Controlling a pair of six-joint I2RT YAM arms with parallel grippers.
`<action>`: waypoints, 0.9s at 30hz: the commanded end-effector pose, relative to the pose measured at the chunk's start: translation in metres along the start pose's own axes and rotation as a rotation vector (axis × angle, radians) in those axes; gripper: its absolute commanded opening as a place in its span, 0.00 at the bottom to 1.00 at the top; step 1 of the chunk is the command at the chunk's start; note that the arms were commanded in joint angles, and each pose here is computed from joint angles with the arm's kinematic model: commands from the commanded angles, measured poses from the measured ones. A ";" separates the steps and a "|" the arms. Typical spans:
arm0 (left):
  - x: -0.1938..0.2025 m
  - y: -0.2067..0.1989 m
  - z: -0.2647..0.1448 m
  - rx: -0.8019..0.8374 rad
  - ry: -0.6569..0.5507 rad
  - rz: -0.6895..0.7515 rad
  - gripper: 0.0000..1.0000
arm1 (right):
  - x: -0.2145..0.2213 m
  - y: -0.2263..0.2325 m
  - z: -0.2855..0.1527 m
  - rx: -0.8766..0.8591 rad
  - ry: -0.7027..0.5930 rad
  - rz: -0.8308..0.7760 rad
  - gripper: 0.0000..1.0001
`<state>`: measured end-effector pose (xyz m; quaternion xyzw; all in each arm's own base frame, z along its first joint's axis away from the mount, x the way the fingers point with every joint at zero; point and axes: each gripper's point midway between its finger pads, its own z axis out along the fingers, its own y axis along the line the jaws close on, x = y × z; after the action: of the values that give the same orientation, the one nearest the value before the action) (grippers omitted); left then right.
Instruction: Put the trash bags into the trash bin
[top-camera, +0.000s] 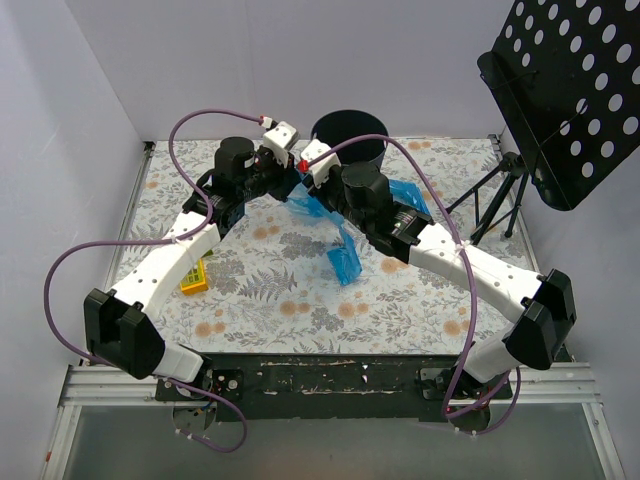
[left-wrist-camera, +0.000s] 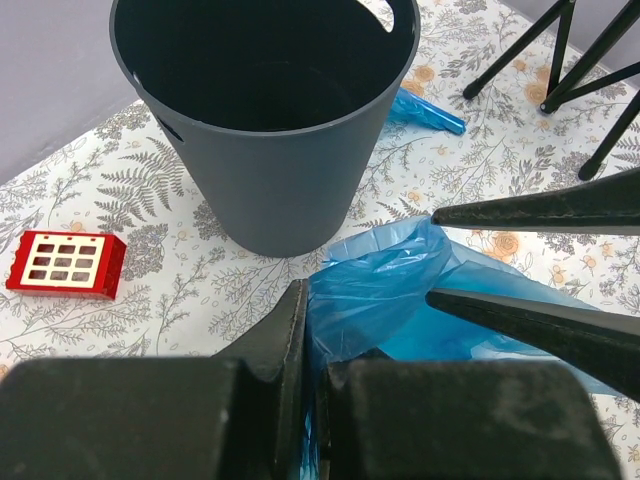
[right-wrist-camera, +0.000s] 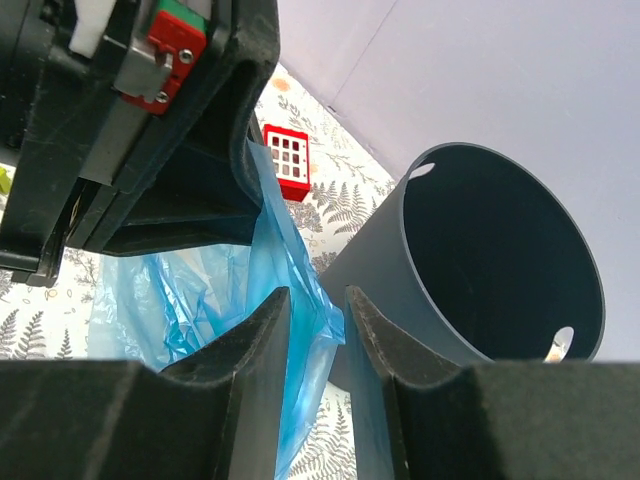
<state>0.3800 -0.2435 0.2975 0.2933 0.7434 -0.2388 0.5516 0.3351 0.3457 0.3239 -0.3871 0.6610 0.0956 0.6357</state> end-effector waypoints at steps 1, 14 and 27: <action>-0.026 -0.003 -0.015 -0.013 -0.068 0.018 0.00 | -0.033 -0.019 -0.009 0.072 -0.095 0.049 0.36; -0.028 0.009 -0.017 -0.089 -0.077 -0.003 0.00 | -0.024 0.016 -0.009 -0.101 -0.045 0.111 0.42; -0.021 0.016 -0.020 -0.137 -0.065 -0.025 0.00 | -0.014 -0.008 -0.003 -0.022 -0.036 0.083 0.01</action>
<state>0.3876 -0.2319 0.3008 0.2530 0.7570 -0.2161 0.5623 0.3234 0.3534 0.3158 -0.3847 0.6802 0.1435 0.6072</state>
